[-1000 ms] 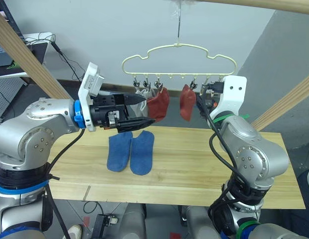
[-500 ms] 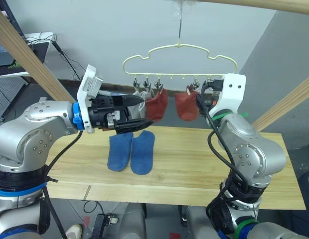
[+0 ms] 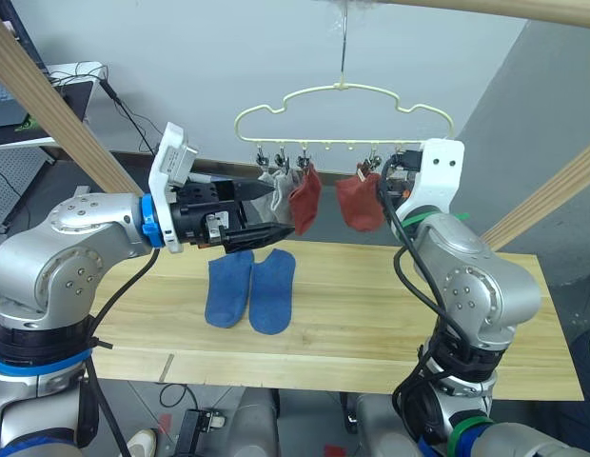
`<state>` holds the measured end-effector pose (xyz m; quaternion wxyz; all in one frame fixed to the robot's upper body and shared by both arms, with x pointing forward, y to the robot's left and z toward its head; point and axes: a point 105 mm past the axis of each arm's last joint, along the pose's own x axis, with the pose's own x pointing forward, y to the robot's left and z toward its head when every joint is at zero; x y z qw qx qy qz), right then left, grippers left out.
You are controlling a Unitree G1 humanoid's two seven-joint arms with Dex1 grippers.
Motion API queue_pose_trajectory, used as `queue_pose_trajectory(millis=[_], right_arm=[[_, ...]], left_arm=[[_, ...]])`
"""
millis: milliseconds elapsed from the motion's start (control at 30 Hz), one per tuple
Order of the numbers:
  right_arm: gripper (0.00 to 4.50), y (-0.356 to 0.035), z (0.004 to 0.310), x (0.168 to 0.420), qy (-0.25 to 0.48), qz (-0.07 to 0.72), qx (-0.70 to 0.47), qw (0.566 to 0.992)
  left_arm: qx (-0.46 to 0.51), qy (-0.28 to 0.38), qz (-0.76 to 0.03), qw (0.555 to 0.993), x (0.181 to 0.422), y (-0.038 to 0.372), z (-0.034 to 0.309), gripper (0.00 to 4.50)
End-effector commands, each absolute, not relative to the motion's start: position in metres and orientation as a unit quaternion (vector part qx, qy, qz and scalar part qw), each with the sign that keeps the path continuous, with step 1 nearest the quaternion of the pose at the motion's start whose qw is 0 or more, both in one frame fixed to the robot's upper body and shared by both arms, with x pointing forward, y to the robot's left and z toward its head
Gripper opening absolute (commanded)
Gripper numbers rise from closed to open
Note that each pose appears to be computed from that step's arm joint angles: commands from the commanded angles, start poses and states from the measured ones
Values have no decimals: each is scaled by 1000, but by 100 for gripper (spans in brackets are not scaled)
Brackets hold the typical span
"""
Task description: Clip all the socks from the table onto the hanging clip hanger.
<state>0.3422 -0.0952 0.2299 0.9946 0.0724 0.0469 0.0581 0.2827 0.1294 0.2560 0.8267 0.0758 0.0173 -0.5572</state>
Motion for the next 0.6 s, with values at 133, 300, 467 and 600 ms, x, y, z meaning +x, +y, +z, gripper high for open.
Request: queue_pose_trajectory(millis=[133, 300, 467, 600], right_arm=[[187, -97, 251, 349, 7, 63, 71, 995], [311, -102, 250, 355, 8, 48, 65, 997], [373, -102, 249, 359, 8, 44, 63, 997], [373, -104, 250, 361, 5, 40, 62, 997]], left_arm=[[90, -11, -557, 826, 276, 127, 266, 449], [89, -13, -552, 829, 276, 128, 267, 449], [88, -12, -548, 832, 276, 129, 267, 449], [89, -11, -547, 833, 276, 129, 266, 449]])
